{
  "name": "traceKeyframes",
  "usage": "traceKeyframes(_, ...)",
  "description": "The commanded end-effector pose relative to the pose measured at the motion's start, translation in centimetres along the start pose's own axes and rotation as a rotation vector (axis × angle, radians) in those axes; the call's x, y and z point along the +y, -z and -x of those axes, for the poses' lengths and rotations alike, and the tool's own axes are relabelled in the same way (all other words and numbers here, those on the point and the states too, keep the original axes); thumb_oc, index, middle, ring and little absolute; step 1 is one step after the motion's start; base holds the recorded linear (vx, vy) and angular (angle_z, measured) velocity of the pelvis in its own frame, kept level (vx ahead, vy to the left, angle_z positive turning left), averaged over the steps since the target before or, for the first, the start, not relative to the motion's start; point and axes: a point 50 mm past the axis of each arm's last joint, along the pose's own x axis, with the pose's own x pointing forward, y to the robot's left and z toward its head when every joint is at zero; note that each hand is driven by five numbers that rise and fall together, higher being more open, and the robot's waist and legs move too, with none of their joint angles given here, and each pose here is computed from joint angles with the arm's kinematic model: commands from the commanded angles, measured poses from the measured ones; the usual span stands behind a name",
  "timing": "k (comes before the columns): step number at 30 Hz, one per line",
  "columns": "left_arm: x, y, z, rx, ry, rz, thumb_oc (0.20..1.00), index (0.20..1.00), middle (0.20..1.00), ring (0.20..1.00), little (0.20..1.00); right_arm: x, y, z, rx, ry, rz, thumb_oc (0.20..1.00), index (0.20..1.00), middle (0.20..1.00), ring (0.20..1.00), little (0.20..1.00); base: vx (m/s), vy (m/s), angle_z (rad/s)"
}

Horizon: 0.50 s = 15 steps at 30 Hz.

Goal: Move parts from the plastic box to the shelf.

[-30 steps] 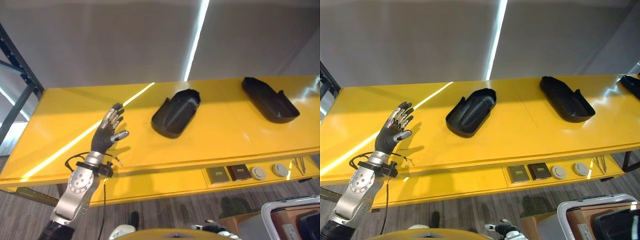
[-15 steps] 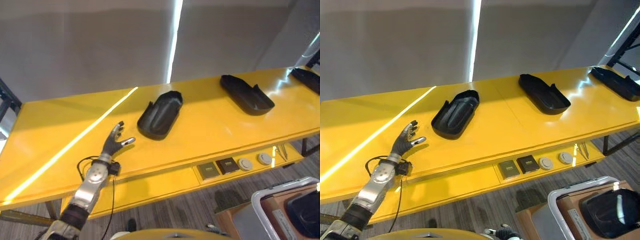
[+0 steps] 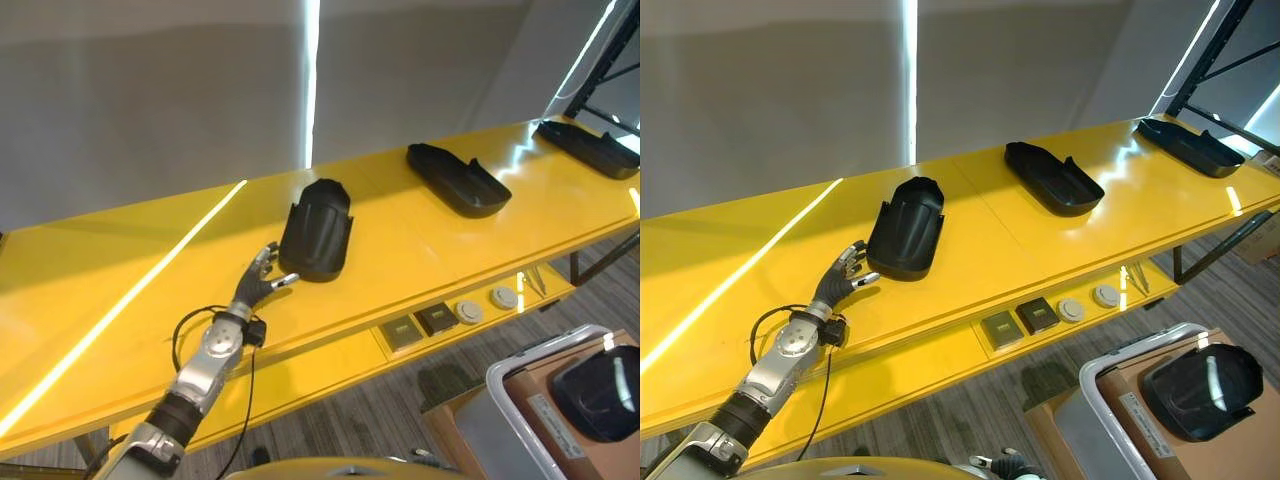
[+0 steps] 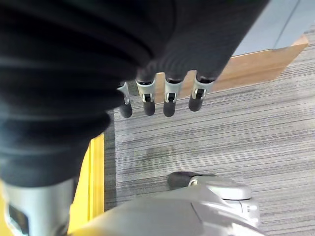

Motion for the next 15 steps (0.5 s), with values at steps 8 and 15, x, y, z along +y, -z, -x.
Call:
traceKeyframes(8,-3.7,-4.1,-1.6,-0.14,0.221,0.083,1.0,1.0,1.0,1.0,1.0,2.0,-0.2,0.2,0.0,-0.048,0.013,1.0,1.0,1.0,1.0,1.0,0.0,0.0,-0.01)
traceKeyframes(15,-5.3,-4.4,-2.0,-0.139,0.294,0.071,1.0,1.0,1.0,1.0,1.0,2.1,-0.5,0.2,-0.005,-0.05,0.023,1.0,1.0,1.0,1.0,1.0,0.0,0.0,0.0)
